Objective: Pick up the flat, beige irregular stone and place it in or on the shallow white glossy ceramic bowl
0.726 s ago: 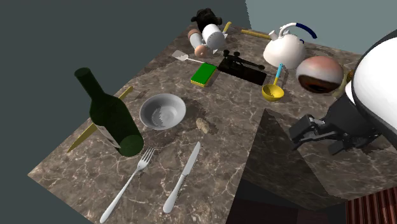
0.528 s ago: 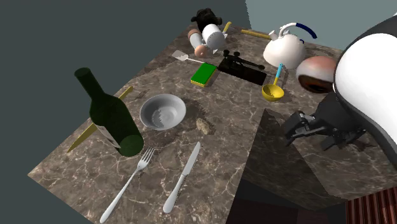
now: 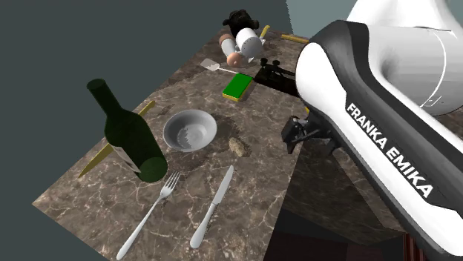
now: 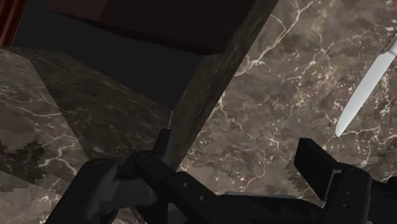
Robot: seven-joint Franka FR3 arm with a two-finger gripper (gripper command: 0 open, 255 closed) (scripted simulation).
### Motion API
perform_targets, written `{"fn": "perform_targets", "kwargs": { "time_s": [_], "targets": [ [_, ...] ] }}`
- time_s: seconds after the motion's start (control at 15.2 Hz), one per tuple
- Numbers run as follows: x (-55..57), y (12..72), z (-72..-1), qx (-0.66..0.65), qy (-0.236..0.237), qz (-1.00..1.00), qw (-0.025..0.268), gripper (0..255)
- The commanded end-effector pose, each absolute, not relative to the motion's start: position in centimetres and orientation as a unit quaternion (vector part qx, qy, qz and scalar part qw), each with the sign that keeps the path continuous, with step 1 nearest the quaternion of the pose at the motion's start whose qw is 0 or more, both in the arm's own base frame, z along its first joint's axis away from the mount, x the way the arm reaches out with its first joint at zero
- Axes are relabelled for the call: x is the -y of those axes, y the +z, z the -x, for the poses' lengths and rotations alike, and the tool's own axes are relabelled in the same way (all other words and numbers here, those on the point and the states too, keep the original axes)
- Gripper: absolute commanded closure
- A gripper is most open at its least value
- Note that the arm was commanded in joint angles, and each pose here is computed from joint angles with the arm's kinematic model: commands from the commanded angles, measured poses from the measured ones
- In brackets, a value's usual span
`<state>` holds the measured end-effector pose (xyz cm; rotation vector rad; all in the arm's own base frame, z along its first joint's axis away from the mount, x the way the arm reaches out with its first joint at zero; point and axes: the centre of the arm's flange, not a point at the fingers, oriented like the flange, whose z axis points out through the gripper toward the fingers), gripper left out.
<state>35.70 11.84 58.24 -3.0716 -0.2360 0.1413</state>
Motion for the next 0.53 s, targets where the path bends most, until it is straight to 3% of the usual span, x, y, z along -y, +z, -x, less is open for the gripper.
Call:
{"fn": "perform_targets", "kwargs": {
  "time_s": [0.0,0.46],
  "targets": [
    [-14.4,57.3,-36.7,0.085,0.051,0.995,0.024,0],
    [-22.7,53.7,-41.0,0.115,0.068,0.991,0.008,0]
  ]
}}
